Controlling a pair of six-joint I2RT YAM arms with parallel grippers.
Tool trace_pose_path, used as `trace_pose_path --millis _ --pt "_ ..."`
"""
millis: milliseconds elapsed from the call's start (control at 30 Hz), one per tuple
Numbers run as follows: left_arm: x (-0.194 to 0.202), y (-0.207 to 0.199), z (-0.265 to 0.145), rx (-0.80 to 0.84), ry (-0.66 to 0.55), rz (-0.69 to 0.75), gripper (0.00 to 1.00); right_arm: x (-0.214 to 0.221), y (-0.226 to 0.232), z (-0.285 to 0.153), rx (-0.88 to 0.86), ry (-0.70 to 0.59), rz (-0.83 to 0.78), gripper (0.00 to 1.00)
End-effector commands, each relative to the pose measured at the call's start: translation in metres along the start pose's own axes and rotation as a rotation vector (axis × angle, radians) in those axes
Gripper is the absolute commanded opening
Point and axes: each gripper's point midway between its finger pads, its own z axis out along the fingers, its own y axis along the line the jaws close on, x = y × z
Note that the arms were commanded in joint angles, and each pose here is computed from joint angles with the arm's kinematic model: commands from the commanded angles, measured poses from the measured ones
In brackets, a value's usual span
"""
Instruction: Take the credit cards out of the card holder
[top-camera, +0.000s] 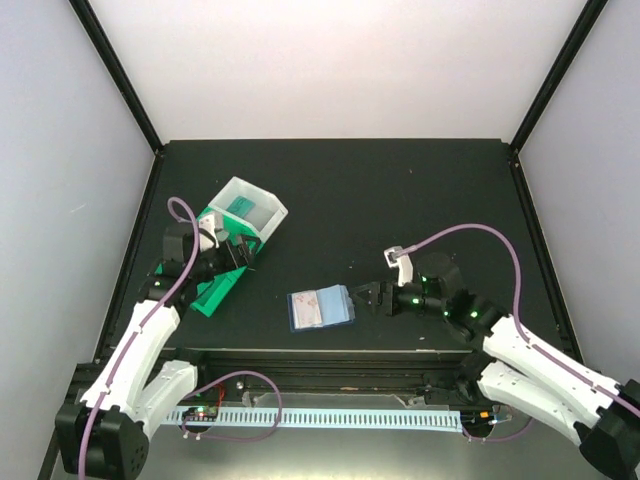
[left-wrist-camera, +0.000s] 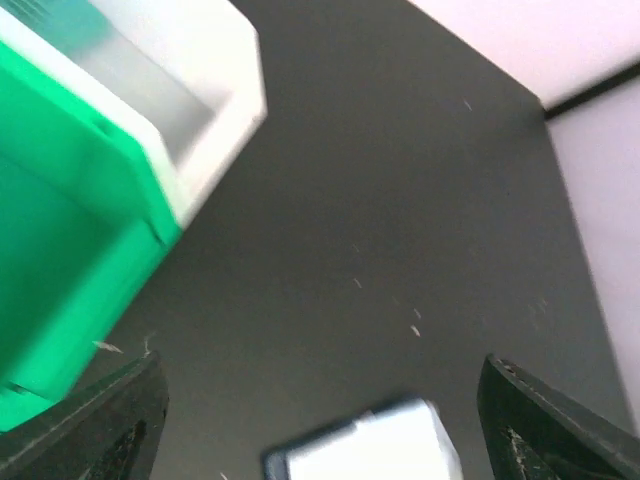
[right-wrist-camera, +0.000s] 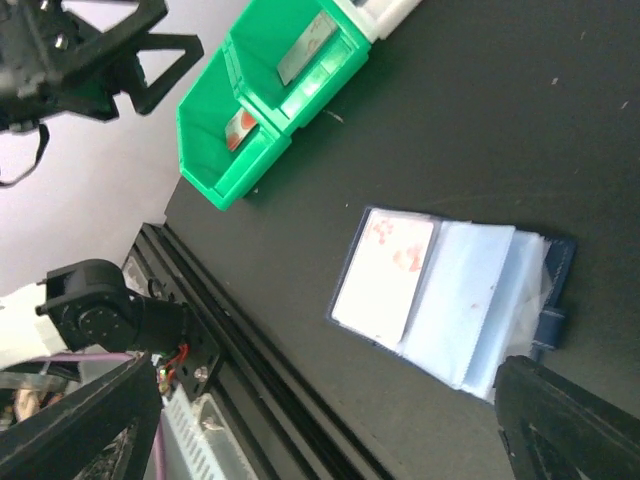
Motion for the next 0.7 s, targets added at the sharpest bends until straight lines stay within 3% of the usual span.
trace_pose_path --millis 0,133,367,533,667 --pt "0.046 -0.037 -0.013 0.268 0.169 0.024 0.84 0.001 0.008 0.015 -0.081 0.028 0.037 0.88" --pt "0.065 -0.040 -0.020 0.322 0.212 -0.007 0.78 0.005 0.003 0.028 -0.091 0.052 0.075 0.74" --pt "0.089 -0.053 -0.030 0.391 0.254 -0.003 0.74 0.006 -0.008 0.048 -0.070 0.058 0.112 0.38" --pt "0.107 -0.054 -0.027 0.405 0.286 -0.009 0.70 0.012 -0.014 0.069 -0.039 0.097 0.111 0.28" --pt "0.122 -0.054 -0.020 0.408 0.323 -0.030 0.71 0.021 -0.019 0.087 -0.012 0.149 0.094 0.25"
